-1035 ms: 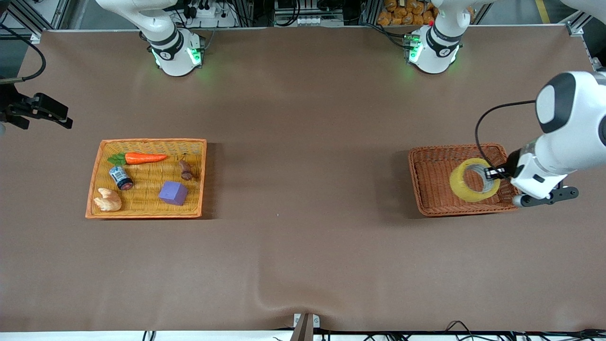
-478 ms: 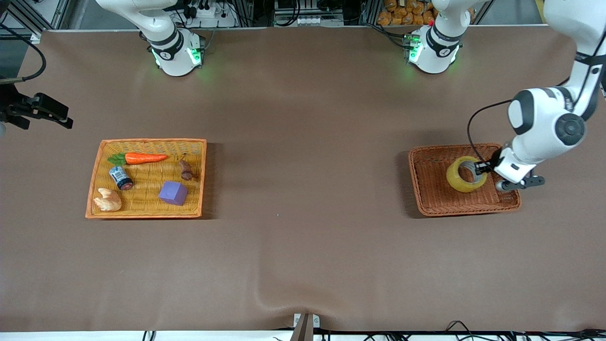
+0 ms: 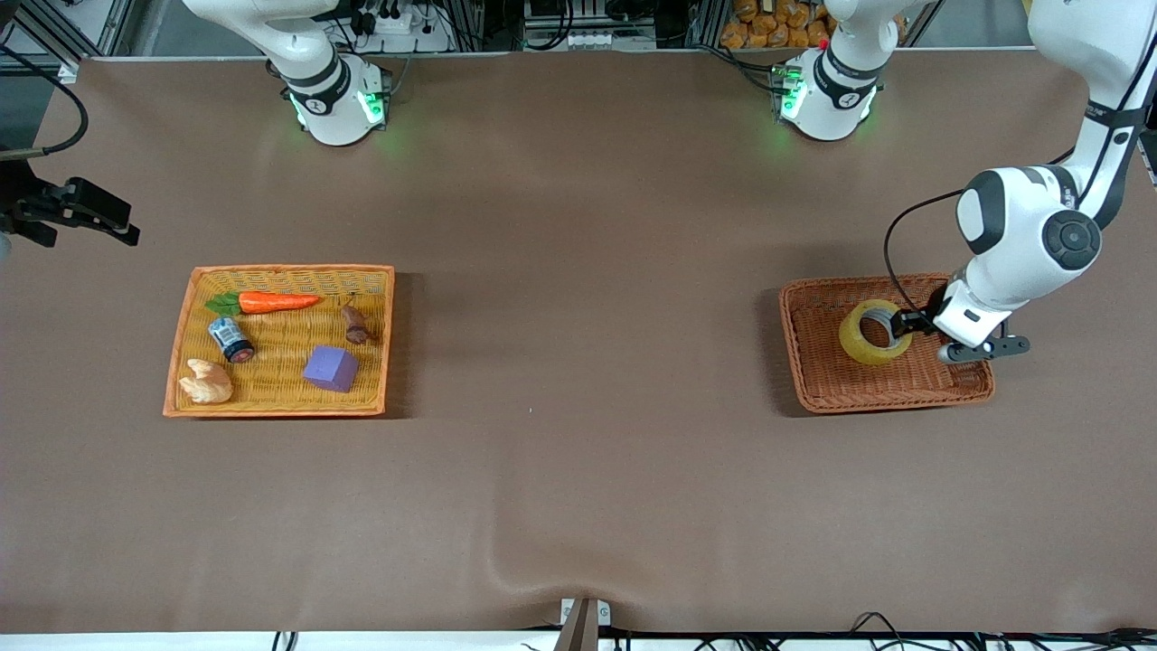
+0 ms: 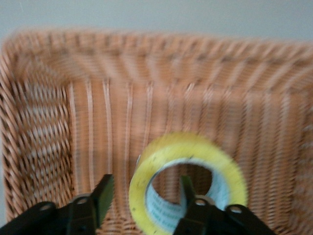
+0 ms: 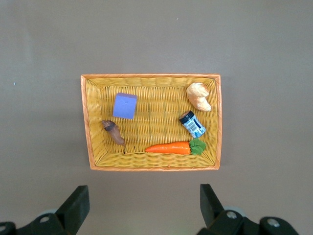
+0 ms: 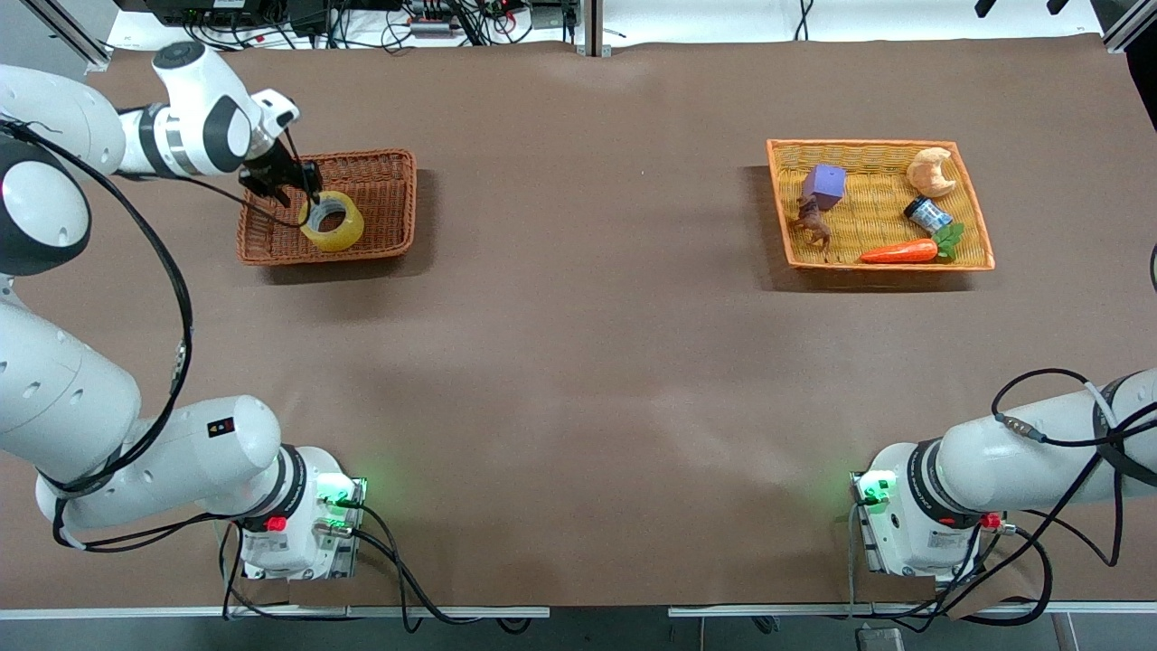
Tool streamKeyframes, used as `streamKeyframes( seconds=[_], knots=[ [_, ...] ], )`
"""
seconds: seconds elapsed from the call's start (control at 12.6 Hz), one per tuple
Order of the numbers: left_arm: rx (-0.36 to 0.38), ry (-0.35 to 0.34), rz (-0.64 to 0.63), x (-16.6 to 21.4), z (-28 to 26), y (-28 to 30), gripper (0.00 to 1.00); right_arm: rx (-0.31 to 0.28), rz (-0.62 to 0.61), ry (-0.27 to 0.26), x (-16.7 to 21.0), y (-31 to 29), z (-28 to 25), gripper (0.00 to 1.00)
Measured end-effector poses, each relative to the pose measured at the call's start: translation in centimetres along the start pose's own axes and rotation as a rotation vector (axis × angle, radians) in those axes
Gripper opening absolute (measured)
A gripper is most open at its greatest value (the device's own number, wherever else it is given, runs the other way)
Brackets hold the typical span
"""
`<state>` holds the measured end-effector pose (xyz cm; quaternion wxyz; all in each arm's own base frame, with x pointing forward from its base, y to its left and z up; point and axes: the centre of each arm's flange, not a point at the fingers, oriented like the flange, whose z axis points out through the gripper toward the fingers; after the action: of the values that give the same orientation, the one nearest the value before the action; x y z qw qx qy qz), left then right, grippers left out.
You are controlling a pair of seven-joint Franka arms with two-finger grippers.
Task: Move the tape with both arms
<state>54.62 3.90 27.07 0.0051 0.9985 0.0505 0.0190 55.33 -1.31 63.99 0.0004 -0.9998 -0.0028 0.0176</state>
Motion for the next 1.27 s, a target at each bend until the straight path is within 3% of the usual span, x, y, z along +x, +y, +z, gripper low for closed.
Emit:
streamKeyframes(
  seconds=[0.08, 0.24, 0.64, 0.96, 1.27],
  knots=[
    [0.0, 0.032, 0.015, 1.1, -2.1, 0.9, 0.78, 0.0, 0.0, 0.0, 0.0, 0.0, 0.0, 1.0],
    [0.012, 0.026, 0.03, 3.2, -7.6, 2.6, 1.0, 0.0, 0.0, 0.0, 0.0, 0.0, 0.0, 1.0],
    [0.034, -0.021, 0.045, 6.1, -21.6, 4.8, 1.0, 0.001, 0.0, 0.0, 0.0, 0.0, 0.0, 1.0],
    [0.044, -0.057, 0.054, 5.3, -30.6, 5.9, 1.0, 0.001, 0.0, 0.001, 0.0, 0.0, 0.0, 1.0],
    [0.065, 0.009, 0.072, 2.0, -37.3, 8.5, 1.0, 0.001, 0.0, 0.003, 0.0, 0.0, 0.0, 1.0]
  ],
)
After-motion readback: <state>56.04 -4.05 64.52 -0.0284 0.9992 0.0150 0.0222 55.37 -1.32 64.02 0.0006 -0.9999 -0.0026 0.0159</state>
